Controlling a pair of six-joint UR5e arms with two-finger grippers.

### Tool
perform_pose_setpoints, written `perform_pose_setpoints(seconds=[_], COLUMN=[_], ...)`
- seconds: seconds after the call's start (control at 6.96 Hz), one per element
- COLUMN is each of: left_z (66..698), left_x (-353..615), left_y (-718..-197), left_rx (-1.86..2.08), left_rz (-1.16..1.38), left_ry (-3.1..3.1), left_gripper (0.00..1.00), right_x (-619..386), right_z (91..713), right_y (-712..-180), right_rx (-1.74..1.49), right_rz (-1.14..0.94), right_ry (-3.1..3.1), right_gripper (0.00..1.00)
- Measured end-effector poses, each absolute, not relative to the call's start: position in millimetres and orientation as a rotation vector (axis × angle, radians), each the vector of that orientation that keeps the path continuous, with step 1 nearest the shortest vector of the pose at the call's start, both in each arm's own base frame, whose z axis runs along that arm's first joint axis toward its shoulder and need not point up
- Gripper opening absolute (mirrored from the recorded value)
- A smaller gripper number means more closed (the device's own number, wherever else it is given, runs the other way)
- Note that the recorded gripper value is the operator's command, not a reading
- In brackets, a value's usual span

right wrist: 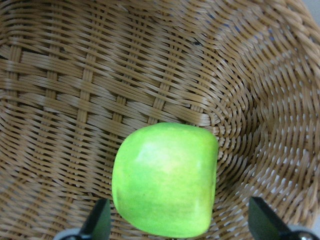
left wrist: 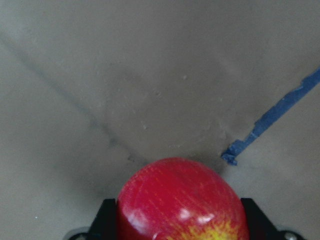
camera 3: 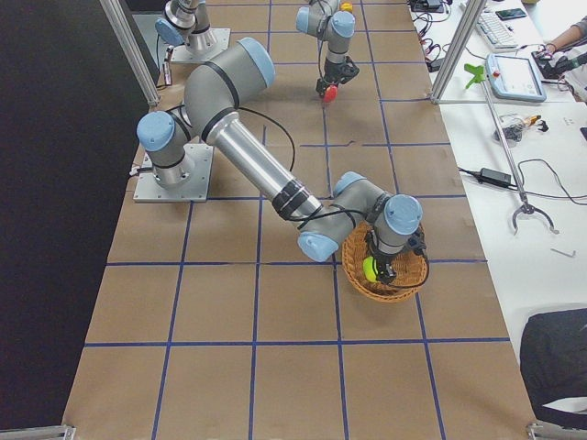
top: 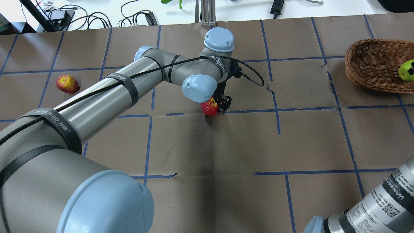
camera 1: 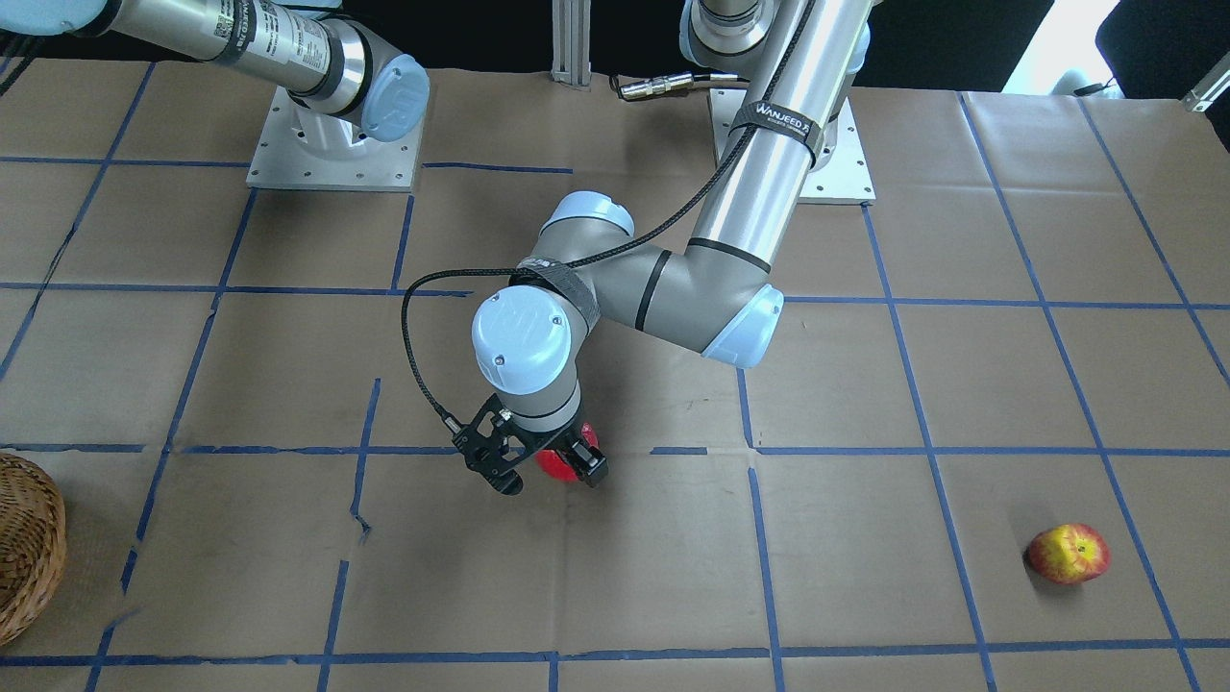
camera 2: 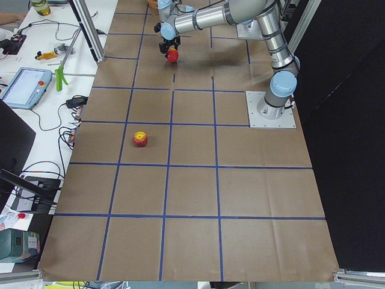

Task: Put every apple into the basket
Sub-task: 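Drop green apple in basket while left gripper sets red apple centre, then grasp red apple with right gripper while left grasps red-yellow apple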

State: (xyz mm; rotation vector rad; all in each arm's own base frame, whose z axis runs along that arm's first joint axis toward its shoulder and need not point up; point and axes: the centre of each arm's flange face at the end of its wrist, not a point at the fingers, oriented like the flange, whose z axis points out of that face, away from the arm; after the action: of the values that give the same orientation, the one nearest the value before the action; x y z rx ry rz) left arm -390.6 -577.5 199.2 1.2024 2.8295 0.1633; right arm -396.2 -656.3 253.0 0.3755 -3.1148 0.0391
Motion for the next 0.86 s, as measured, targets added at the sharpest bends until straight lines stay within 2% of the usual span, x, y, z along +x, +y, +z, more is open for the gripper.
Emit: perform_pose_setpoints(seconds=[0.43, 0.72, 0.86], left_z=[226.1, 293.5, 338.7], left_x=[-387.3, -370.6, -332.1], left_y=[-573.9, -577.4, -584.3], left_rx=[1.174, 1.150, 1.080], left_rz=[0.187, 0.160, 0.130], left_ry=[2.841, 2.856, 2.889], left_gripper=[0.98, 0.98, 0.98], right_x=[-352.6, -270.7, -221.3], right_z=[301.8, 335.7, 348.7], right_y=[-657.9, -674.5, -676.6], right_rx=[0.402, 0.462, 0.414], right_rz=[0.001, -0.038, -0.062], right_ry=[-3.129, -3.125, -3.137], right_gripper=[0.99, 0.99, 0.99])
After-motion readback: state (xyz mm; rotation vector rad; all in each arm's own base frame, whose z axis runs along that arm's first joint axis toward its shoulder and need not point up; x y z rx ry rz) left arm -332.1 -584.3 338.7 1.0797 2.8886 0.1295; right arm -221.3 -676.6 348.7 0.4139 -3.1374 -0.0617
